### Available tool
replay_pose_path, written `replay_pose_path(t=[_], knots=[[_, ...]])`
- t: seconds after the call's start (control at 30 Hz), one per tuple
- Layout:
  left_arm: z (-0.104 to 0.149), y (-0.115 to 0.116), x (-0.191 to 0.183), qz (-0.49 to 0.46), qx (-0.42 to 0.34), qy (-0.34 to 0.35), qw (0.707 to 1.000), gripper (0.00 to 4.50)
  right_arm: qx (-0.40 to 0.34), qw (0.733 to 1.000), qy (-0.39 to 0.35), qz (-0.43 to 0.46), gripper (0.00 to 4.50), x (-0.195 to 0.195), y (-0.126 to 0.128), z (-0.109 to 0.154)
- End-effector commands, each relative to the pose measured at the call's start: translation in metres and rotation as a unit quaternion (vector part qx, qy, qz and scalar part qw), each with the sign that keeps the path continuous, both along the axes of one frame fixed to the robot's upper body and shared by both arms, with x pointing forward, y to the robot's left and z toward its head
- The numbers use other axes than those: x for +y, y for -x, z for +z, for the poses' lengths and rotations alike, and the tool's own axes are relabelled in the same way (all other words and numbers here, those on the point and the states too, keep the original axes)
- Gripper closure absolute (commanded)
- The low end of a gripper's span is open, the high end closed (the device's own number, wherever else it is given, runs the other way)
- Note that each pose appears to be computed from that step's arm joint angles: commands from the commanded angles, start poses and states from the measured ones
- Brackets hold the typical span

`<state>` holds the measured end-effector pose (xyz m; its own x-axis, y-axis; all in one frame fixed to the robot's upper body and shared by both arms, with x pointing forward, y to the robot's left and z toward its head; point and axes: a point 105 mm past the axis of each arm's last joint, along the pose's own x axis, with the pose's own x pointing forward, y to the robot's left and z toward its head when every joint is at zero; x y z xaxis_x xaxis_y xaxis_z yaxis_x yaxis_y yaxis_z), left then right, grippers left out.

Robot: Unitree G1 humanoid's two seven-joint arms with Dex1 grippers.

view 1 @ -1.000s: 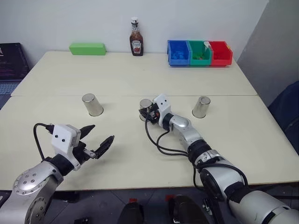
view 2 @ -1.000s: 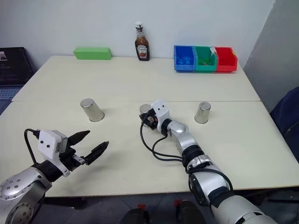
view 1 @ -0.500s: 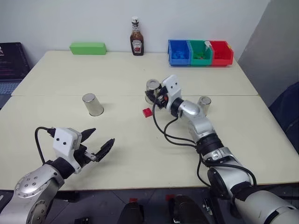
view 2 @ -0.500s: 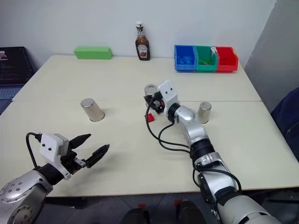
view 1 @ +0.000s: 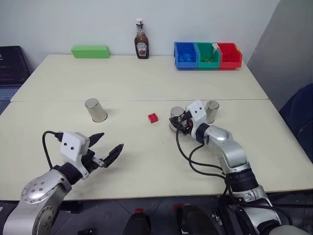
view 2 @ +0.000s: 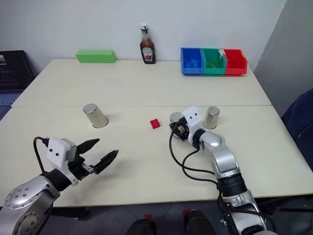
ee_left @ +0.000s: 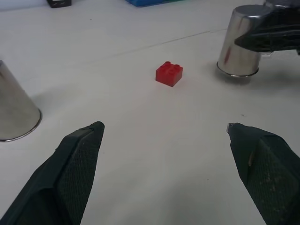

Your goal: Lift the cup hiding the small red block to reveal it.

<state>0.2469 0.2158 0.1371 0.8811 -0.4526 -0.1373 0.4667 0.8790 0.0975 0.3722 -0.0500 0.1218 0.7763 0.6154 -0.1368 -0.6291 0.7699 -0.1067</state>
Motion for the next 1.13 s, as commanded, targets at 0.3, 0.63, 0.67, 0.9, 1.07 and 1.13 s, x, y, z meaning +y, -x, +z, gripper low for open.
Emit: replay_pose_path(t=[0.3, 0.63, 0.67, 0.9, 1.07, 1.13], knots=[[0.006, 0.002, -0.004, -0.007, -0.018, -0.005, 1.0, 0.0, -0.012, 1.0, -0.022, -0.014, 0.32, 0.0, 0.002, -0.019], [0.006, 0.005, -0.003, -0.001, -0.016, -0.004, 1.0, 0.0, -0.044, 0.999, 0.005, -0.021, 0.01, -0.038, 0.027, 0.001], [0.005, 0.005, -0.002, 0.004, -0.016, -0.007, 1.0, 0.0, -0.045, 0.999, 0.002, -0.022, 0.01, -0.042, 0.033, 0.006], [-0.007, 0.014, -0.009, 0.063, -0.008, -0.006, 0.998, 0.0, -0.007, 0.997, -0.042, -0.066, 0.01, -0.075, 0.096, 0.006], [-0.01, 0.02, -0.018, 0.064, 0.002, 0.02, 0.998, 0.0, 0.012, 0.995, -0.059, -0.078, 0.01, -0.086, 0.12, -0.003], [-0.009, 0.022, -0.019, 0.062, 0.004, 0.024, 0.998, 0.0, 0.007, 0.995, -0.06, -0.076, 0.01, -0.087, 0.123, 0.0]])
